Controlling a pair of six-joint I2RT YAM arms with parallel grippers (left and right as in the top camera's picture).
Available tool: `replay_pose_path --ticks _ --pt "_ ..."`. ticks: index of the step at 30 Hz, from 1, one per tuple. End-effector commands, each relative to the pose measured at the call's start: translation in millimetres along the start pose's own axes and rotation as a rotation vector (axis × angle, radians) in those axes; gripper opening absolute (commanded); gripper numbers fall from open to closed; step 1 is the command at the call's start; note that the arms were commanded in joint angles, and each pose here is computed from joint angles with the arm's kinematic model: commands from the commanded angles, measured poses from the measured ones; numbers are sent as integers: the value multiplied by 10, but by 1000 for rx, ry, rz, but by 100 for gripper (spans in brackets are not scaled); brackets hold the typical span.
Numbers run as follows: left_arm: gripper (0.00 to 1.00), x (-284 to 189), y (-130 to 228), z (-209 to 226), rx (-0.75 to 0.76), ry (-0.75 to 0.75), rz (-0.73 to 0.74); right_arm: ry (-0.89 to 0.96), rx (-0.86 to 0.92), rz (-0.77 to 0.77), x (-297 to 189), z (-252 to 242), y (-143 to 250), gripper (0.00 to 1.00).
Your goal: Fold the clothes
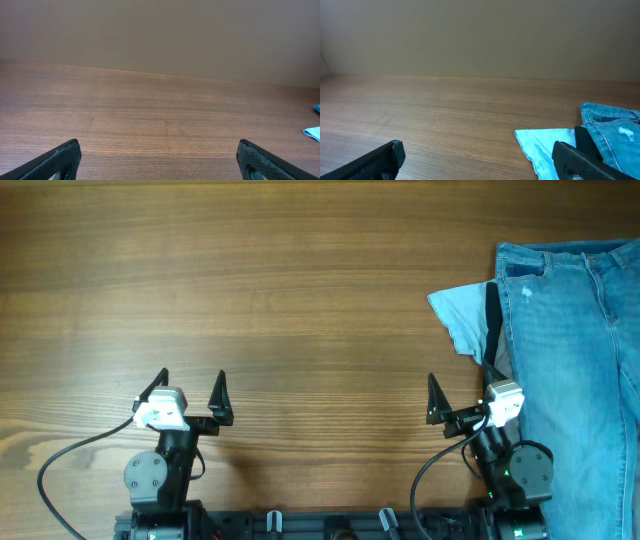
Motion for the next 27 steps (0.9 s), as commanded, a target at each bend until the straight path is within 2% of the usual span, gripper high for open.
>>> replay_pose_path --ticks 1,26,27 --pt "100 62 272 6 -32 5 141 19 17 26 21 -33 59 100" --pt "100 62 272 7 -30 4 141 19 17 26 21 -33 59 100" --pt "100 61 265 85 28 -51 138 19 17 26 21 -33 59 100"
Point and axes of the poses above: each gripper's point midway between its finger pads, its own x axis out along the fingers, its own z axis along the line the jaws close on, y = z × x, the point moved 4 cm from there along -x, back along the fingers, and after that the axes turned 8 degrees about x, right-handed, at the moved point
